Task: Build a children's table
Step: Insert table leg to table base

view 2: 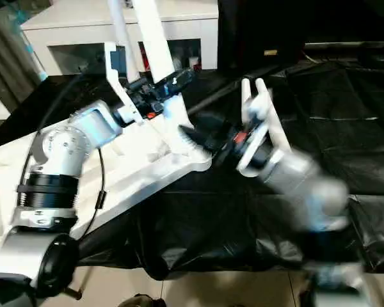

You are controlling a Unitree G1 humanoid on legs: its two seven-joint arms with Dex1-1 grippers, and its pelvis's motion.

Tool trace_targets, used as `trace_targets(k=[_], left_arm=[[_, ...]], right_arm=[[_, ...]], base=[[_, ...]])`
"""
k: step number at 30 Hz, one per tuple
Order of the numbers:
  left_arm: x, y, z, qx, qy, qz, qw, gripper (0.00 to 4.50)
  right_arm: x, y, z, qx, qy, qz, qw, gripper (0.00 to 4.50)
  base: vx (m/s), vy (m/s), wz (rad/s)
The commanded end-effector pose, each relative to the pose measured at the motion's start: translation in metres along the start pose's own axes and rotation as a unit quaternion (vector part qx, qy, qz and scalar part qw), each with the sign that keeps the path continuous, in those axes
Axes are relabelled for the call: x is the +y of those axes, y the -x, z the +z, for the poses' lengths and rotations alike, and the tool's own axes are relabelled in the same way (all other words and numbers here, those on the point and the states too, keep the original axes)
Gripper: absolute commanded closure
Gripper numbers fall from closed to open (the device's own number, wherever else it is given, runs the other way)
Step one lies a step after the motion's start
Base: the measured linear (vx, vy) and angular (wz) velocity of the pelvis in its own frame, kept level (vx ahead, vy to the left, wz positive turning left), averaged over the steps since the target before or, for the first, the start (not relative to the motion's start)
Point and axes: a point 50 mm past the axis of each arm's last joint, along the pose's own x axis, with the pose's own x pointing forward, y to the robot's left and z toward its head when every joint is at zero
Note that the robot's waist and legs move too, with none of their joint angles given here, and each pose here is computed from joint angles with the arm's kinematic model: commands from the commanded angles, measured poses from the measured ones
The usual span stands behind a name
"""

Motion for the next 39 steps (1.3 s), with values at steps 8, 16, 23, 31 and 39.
trace_targets(k=[8, 16, 23, 31, 39], left_arm=[[-0.009, -0.002, -0.001, 0.015, -0.029, -0.022, 0.999, 2.51], [-0.018, -0.007, -0.009, 0.032, -0.04, -0.042, 0.998, 2.51], [-0.019, -0.005, -0.011, 0.034, -0.049, -0.034, 0.998, 2.51], [-0.017, 0.001, -0.011, 0.031, -0.05, -0.028, 0.998, 2.51], [-0.016, 0.001, -0.01, 0.026, -0.026, -0.032, 0.999, 1.81]], right_arm=[[-0.001, 0.001, 0.013, 0.038, -0.059, 0.057, 0.996, 0.64], [0.0, -0.025, -0.011, 0.141, -0.029, 0.067, 0.987, 0.64], [-0.002, -0.035, -0.01, 0.134, -0.028, 0.074, 0.988, 1.2], [-0.001, -0.036, -0.019, 0.16, -0.022, 0.095, 0.982, 1.82], [0.002, -0.033, -0.027, 0.175, -0.016, 0.111, 0.978, 2.38]], base=[[0.0, 0.0, 0.0], [0.0, 0.0, 0.0], [0.0, 0.0, 0.0], [0.0, 0.0, 0.0], [0.0, 0.0, 0.0]])
